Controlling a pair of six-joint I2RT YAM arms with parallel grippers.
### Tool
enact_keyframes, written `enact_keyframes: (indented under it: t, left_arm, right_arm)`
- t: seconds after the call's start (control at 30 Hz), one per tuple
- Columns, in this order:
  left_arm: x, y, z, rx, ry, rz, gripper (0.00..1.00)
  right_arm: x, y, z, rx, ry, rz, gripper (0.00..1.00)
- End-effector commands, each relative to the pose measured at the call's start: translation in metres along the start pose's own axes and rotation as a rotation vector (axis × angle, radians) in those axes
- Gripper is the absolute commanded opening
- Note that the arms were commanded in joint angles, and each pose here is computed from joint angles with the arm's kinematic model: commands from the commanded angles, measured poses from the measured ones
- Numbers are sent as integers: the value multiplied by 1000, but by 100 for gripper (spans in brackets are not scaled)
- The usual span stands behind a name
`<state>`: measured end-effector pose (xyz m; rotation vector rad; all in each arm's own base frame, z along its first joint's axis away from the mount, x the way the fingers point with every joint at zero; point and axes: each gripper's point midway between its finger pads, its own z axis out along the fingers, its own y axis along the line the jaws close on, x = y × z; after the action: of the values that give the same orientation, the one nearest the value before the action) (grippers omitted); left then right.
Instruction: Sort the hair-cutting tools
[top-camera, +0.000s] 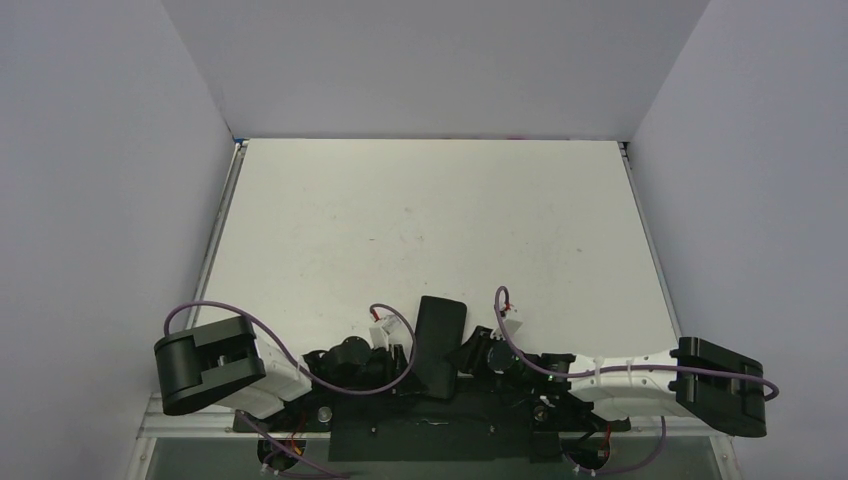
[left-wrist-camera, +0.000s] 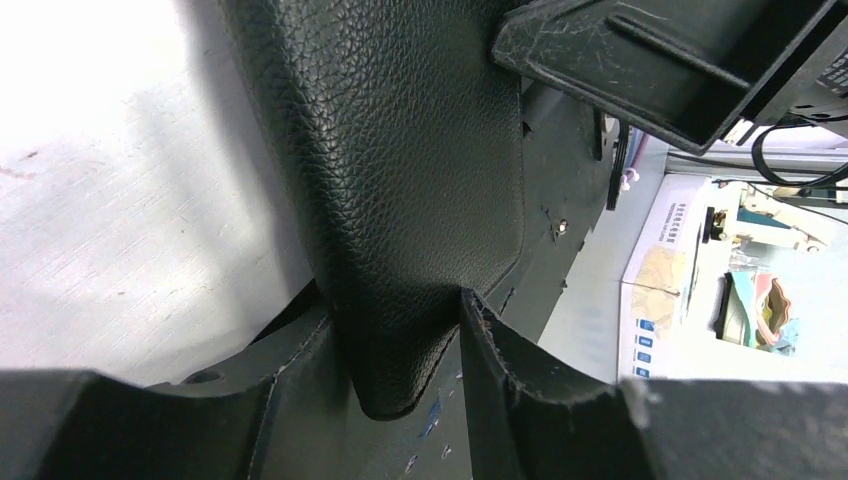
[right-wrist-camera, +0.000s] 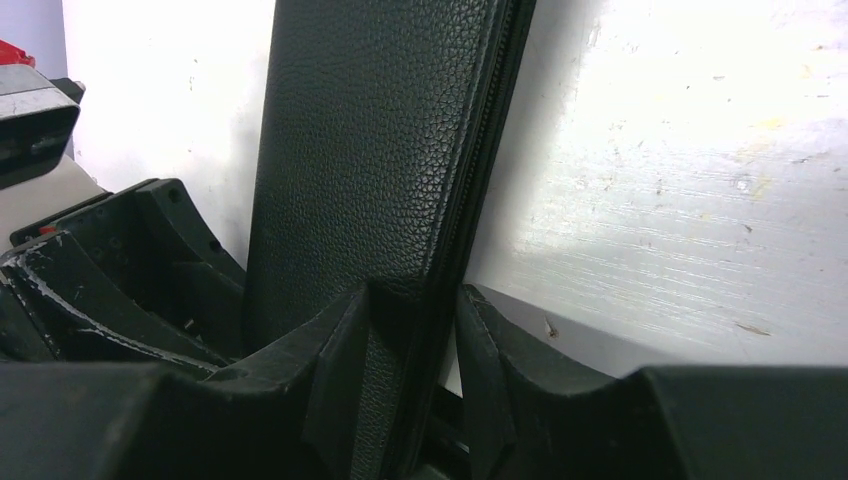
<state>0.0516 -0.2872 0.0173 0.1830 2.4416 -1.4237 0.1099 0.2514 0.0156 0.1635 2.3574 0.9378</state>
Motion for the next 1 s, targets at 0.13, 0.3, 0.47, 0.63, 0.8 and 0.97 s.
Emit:
enact_keyframes:
  t: [0.13, 0.3, 0.47, 0.63, 0.8, 0.97]
  left_arm:
    - [-49, -92, 1, 291, -141, 112, 38]
    - [-58, -104, 3, 302, -162, 124, 57]
    - [-58, -114, 5, 354, -158, 117, 53]
    - [-62, -120, 8, 387, -166, 101, 42]
    - [-70, -133, 9, 417, -187, 101, 43]
    - [-75, -141, 10, 440, -198, 93, 34]
  right_arm:
    - [30, -14, -10, -28, 125, -84, 34]
    - [30, -16, -10, -41, 118, -75, 34]
    - [30, -14, -10, -53, 115, -77, 32]
    - [33, -19, -8, -46, 120, -92, 31]
    - [38, -22, -5, -52, 129, -86, 30]
    - [41, -20, -4, -64, 135, -89, 29]
